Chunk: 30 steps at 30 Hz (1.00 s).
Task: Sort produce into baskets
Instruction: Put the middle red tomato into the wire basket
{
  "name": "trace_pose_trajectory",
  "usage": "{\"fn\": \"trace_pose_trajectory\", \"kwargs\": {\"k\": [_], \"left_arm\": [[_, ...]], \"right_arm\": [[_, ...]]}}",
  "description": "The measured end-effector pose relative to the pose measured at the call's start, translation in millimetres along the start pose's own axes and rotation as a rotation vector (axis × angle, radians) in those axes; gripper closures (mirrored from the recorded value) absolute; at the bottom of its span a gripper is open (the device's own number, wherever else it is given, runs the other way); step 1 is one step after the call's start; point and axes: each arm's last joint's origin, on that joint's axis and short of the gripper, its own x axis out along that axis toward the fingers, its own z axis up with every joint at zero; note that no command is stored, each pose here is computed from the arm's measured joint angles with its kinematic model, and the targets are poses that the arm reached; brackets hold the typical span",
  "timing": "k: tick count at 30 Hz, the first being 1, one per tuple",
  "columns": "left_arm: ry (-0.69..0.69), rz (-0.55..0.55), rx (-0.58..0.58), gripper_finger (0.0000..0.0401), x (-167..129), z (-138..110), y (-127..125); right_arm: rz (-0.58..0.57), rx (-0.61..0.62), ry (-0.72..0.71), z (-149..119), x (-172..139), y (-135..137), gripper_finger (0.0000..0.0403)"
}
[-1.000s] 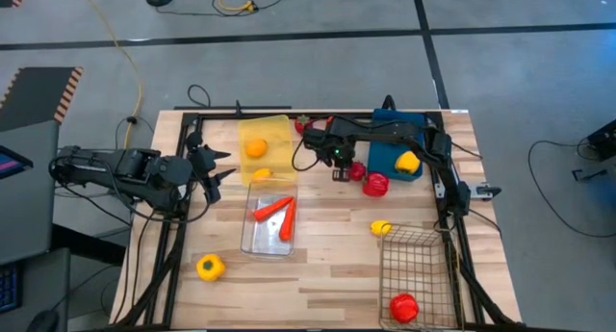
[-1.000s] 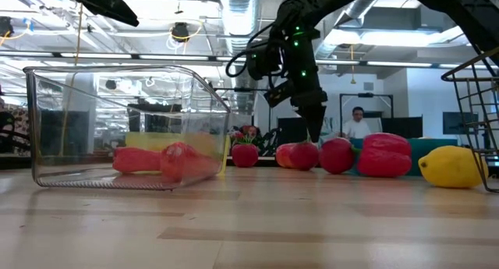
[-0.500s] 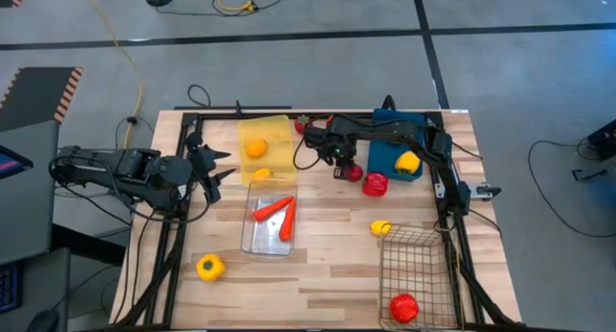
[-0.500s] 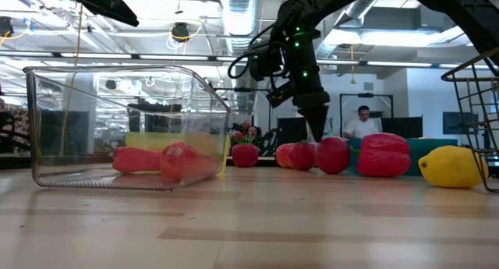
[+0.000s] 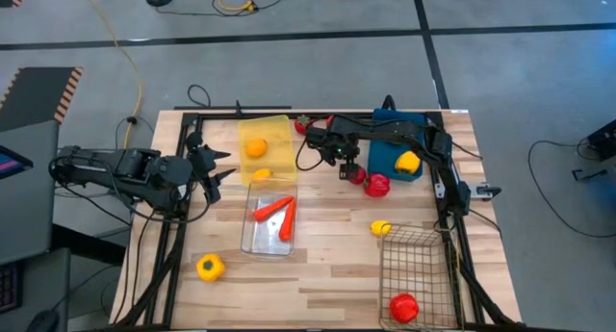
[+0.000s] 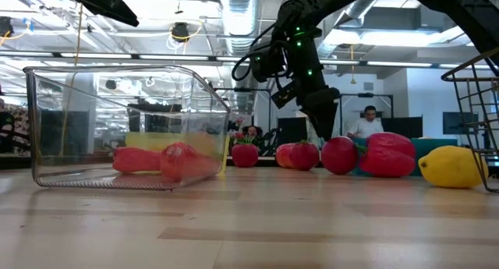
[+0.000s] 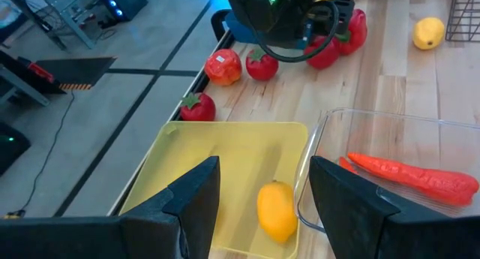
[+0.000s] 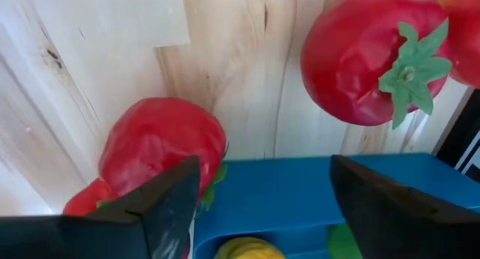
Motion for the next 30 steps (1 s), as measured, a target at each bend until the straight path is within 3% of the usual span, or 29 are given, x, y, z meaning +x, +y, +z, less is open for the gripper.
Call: {"fn": "trace_pose_trajectory", "kwargs": {"k": [11,14,20,28,30], "left_arm": [[0.000,0.000,0.000,0.0208,0,0,0],[0.000,0.000,0.000,0.0208,0,0,0],[0.000,0.000,0.000,0.0208,0,0,0],[0.000,0.000,-0.002,0.0208,0,0,0],[0.000,0.000,-0.002,0.0208,0,0,0]], "right_arm": [[-0.001,-0.002,0.009,-1,0,0,0.0015],[-0.054,0.017,0.021,-1,0,-1,0.0006],[-0.071,0.044,0.034,-3,-5,-3,0.0005],[-0.079,0.149,-0.028,-3,-41,1,0.0007],[-0.036,0.177,-0.037,-3,-45,7,0.0007]]}}
